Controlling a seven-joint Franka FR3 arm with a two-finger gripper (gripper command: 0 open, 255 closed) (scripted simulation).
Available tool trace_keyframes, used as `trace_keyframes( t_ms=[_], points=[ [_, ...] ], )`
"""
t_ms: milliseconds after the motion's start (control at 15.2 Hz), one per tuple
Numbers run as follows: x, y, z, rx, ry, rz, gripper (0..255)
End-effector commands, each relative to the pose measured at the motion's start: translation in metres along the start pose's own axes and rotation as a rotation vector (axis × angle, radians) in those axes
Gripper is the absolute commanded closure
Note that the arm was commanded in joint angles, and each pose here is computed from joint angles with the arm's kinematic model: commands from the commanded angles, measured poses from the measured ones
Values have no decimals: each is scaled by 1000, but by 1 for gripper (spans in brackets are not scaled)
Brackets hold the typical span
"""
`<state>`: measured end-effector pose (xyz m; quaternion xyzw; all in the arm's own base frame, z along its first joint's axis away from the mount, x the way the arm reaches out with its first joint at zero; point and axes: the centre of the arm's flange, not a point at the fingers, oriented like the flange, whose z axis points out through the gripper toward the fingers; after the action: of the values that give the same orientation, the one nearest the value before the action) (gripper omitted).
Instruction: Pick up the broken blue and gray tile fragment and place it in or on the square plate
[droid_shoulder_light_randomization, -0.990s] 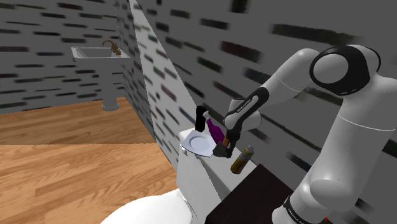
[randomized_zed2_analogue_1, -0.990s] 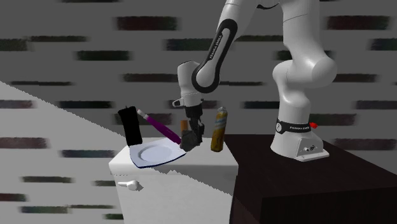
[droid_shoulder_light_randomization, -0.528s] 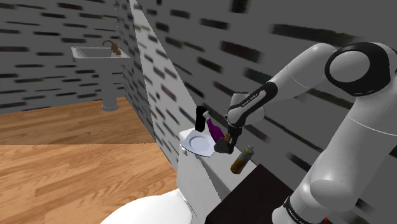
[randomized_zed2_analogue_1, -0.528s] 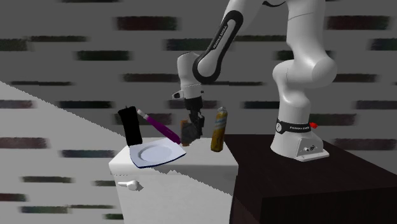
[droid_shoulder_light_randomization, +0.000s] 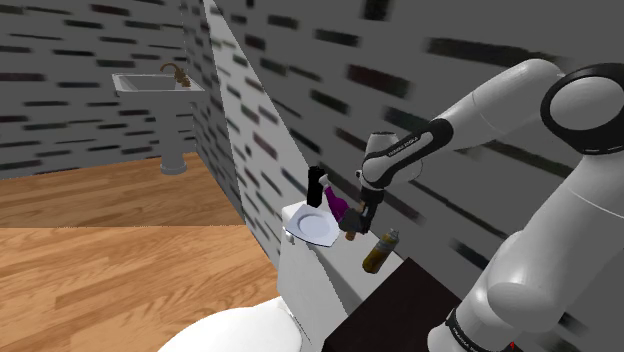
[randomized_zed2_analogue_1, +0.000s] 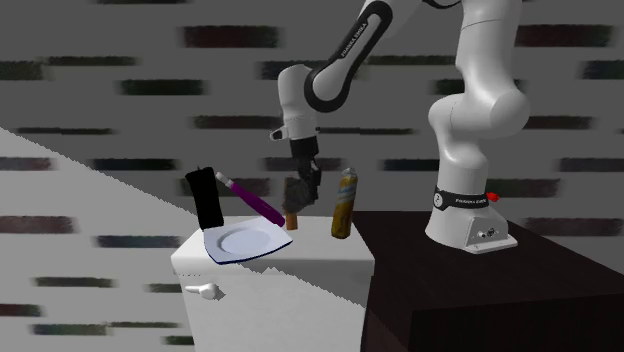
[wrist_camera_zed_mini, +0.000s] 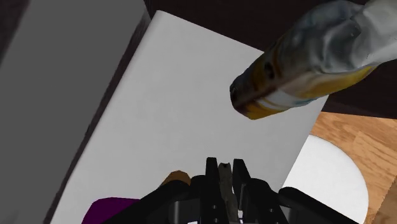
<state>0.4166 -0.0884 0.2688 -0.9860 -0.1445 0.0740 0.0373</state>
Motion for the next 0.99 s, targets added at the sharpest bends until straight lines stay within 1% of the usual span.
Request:
trace_keyframes(
  t_ms=[0, 132, 924],
  points=[
    [-2, -1, -12, 0, 0, 0, 255],
    [-3, -2, -19, 0, 0, 0, 255],
    [156, 11, -35, 0, 0, 0, 255]
  ],
)
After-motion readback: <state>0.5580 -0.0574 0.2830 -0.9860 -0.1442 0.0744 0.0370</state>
